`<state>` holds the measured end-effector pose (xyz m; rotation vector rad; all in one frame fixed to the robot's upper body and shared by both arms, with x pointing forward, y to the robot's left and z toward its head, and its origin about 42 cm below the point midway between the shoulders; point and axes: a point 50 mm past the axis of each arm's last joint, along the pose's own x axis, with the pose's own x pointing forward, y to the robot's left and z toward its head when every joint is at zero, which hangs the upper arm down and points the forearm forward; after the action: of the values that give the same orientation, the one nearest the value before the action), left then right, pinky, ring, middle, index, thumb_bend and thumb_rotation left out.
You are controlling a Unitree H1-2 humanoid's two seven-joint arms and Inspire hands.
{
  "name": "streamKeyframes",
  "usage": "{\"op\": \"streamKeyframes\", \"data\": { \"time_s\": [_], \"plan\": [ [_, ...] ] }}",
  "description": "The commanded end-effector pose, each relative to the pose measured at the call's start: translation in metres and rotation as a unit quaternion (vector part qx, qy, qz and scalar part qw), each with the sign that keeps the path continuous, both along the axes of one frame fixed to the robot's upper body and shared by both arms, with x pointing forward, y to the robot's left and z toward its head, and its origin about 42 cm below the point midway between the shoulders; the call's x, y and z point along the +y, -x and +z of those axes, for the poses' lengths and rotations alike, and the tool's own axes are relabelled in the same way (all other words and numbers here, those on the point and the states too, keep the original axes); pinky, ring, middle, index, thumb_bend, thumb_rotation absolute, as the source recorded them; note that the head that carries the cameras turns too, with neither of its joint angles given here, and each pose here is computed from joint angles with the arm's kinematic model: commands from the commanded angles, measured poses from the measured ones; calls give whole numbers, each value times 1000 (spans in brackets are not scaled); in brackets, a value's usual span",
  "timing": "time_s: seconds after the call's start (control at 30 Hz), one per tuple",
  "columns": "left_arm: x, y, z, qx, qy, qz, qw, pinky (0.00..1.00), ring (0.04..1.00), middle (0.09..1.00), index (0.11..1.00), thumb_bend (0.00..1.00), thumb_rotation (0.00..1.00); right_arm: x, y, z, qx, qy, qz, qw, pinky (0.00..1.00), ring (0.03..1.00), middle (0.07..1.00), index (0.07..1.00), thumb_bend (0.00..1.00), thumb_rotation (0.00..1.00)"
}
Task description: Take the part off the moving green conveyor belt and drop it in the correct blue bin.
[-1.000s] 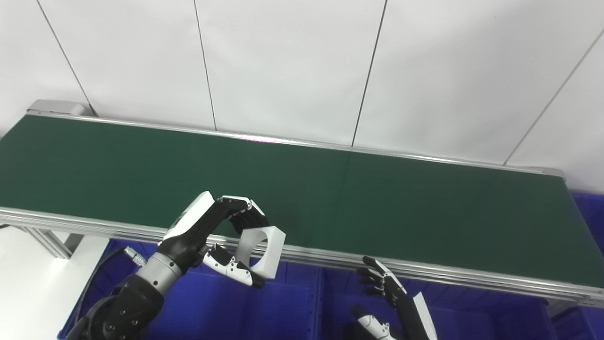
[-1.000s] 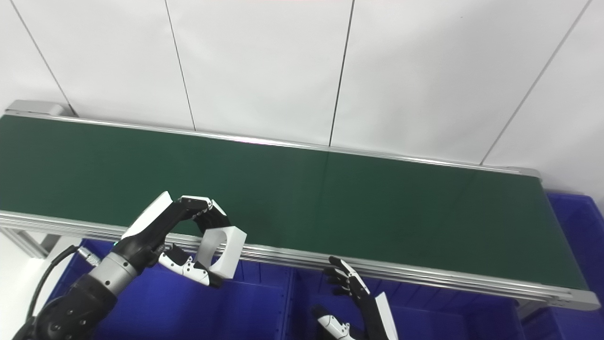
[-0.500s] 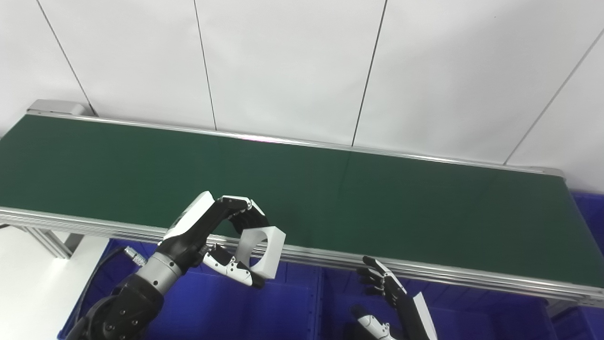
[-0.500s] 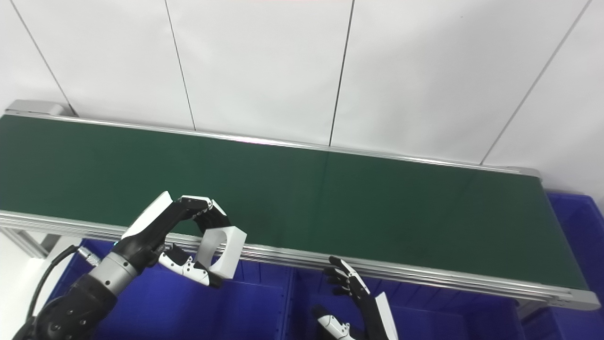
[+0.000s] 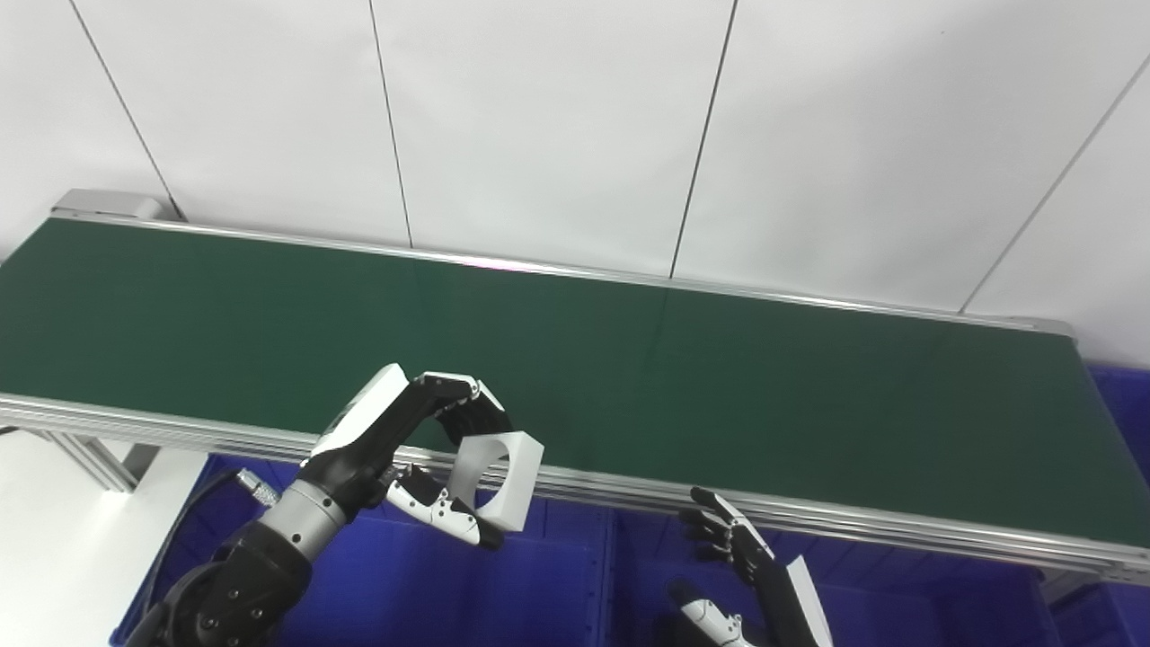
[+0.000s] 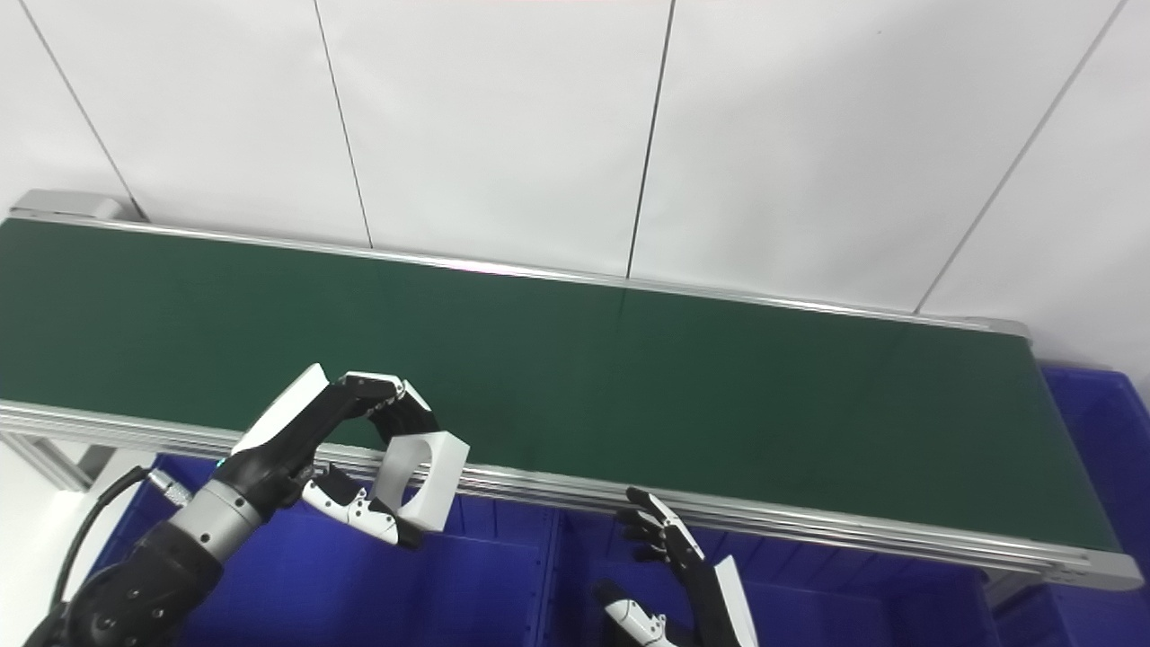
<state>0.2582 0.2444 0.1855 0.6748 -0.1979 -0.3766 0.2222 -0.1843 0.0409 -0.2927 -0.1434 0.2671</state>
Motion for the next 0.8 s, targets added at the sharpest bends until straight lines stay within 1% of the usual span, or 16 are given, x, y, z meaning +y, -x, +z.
{"op": "streamKeyframes", "data": {
  "time_s": [0.0, 0.77],
  "plan": [
    [-1, 0, 11, -30, 4, -14, 999, 483, 485, 514, 453, 500, 0, 4, -2, 12, -42, -16, 8, 999, 680, 756, 790, 868, 616, 594],
    [-1, 0, 11, -30, 4, -14, 999, 483, 485, 514, 453, 500, 0, 4, -2, 12, -42, -16, 8, 999, 680, 756, 790, 868, 616, 594]
  ]
}}
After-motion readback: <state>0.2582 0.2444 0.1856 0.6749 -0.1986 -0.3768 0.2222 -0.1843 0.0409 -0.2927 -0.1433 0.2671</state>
